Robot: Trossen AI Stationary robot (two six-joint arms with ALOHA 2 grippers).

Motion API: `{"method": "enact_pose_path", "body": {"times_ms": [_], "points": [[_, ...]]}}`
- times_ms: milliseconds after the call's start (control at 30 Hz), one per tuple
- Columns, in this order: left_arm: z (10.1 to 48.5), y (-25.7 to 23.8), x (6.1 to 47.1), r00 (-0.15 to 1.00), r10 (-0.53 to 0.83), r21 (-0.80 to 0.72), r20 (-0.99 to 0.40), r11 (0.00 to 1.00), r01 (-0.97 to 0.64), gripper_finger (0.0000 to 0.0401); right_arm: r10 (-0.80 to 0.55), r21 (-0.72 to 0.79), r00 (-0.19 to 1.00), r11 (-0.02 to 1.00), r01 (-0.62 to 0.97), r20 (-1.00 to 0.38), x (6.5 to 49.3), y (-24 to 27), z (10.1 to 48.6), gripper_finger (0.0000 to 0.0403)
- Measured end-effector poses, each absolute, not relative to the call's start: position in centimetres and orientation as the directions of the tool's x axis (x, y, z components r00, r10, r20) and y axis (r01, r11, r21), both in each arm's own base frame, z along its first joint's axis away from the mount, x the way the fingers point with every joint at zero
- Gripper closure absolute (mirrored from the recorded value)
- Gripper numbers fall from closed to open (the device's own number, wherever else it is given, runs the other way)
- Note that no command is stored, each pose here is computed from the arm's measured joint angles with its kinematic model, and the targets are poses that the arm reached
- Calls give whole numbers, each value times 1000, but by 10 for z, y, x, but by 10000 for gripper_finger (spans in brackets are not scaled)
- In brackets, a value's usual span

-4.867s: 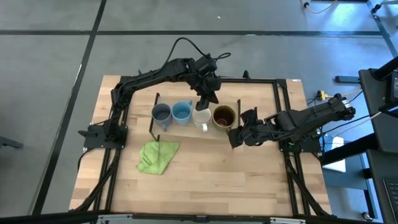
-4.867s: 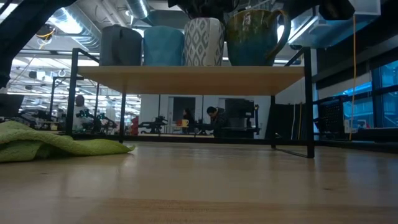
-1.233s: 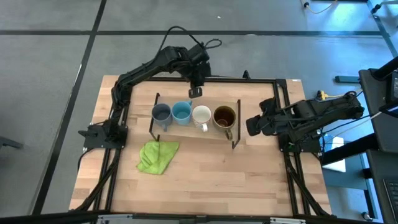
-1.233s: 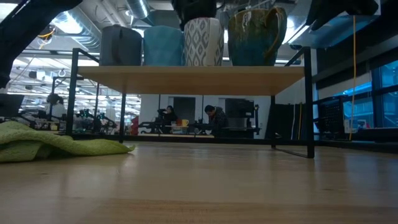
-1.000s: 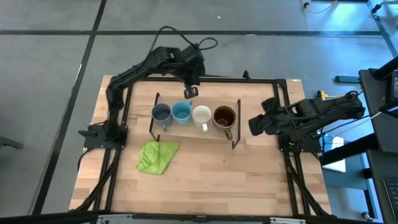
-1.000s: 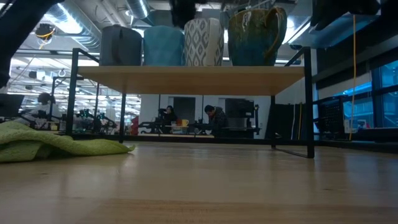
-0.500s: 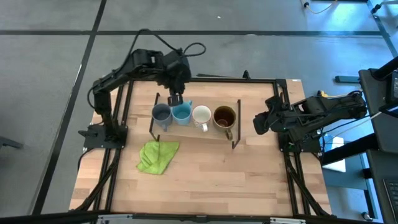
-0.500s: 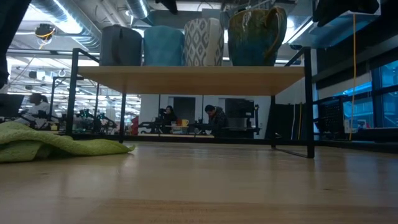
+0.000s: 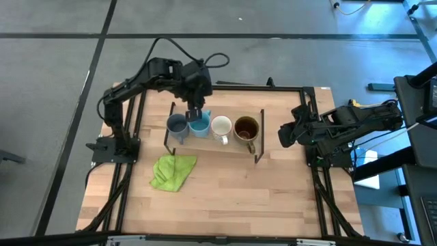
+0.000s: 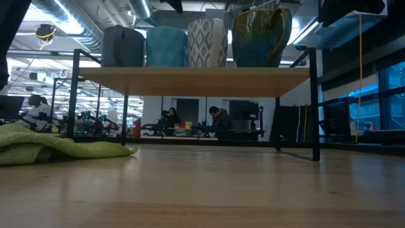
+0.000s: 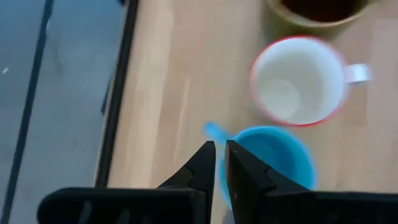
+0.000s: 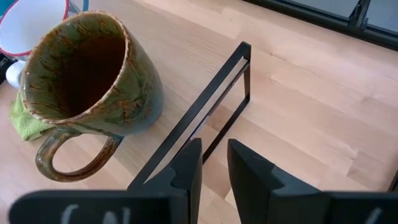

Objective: Stack small to large cups/mugs on shelf
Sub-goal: Remove the blue mug from the shelf

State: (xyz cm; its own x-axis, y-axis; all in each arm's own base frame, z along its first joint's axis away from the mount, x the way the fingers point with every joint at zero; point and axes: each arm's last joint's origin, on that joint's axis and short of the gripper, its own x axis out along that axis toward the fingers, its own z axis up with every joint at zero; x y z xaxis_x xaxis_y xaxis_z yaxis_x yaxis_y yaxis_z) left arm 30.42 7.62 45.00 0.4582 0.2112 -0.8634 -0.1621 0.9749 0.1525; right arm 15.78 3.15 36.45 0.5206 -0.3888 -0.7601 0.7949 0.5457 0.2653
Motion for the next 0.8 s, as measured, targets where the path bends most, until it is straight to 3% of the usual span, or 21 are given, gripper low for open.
{"method": "enact_pose_path", "body": {"times_ms": [100, 400, 800], "points": [[445, 85, 304, 428, 238, 181, -872, 969, -171, 367, -389, 266, 521, 545, 795, -760, 158, 31, 365, 325], [414, 97, 310, 354, 74, 10, -932, 984, -179, 363, -389, 270, 521, 539, 797, -760, 158, 31, 365, 325], [402, 90, 294, 288, 69, 21, -955, 985, -169, 344, -419, 260, 520, 535, 804, -744, 158, 31, 365, 325]]}}
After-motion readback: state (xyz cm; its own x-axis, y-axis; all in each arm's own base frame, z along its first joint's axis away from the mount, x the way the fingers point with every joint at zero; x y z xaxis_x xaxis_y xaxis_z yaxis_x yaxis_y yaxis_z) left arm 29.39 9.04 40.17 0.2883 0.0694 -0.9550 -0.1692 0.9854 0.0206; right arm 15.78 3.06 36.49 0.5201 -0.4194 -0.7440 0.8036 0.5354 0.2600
